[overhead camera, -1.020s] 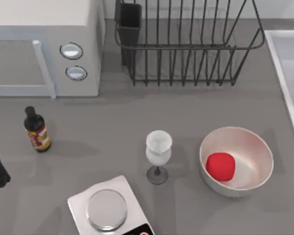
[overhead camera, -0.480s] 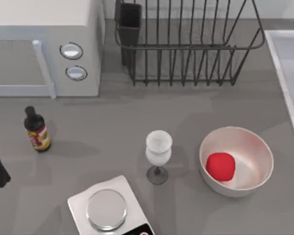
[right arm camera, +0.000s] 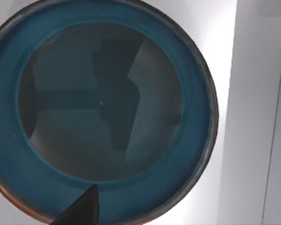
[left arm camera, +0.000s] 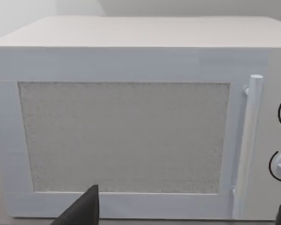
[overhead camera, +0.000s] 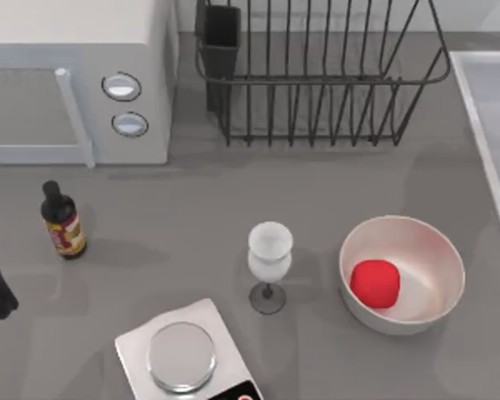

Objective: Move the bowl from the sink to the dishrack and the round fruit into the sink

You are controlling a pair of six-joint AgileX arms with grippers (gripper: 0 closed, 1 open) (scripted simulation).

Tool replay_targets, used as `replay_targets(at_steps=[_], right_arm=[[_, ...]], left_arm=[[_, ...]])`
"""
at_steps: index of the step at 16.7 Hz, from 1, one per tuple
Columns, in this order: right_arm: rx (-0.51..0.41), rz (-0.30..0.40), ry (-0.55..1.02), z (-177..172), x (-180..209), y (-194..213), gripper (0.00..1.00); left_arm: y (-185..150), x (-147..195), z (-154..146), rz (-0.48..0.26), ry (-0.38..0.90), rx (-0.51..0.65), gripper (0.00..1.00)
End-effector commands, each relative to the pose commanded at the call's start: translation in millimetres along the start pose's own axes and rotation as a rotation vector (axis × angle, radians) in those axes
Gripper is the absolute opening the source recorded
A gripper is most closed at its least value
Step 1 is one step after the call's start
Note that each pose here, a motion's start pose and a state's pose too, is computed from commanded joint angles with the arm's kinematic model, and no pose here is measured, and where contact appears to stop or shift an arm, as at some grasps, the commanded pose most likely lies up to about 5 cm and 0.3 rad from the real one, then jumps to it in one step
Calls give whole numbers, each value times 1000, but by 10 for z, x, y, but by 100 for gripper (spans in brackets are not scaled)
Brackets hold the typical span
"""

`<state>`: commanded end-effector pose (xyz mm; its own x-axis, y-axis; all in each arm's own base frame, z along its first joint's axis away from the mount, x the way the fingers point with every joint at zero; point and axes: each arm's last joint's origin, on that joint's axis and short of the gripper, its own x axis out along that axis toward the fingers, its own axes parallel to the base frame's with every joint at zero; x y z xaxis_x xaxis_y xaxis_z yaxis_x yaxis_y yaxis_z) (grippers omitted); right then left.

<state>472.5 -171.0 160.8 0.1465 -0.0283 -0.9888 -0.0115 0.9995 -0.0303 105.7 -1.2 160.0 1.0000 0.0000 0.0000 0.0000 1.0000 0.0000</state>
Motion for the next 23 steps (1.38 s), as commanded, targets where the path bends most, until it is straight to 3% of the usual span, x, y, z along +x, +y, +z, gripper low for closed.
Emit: replay_targets(at_steps=[12,20,23], right_arm=[[21,27,47,9,148,-105,100],[25,26,44,-33,1068,-107,100],[25,27,47,-46,1133,-103,100]], left_arm=[[0,0,0,0,0,0,100],[0,0,0,0,0,0,100],[0,0,0,0,0,0,100]])
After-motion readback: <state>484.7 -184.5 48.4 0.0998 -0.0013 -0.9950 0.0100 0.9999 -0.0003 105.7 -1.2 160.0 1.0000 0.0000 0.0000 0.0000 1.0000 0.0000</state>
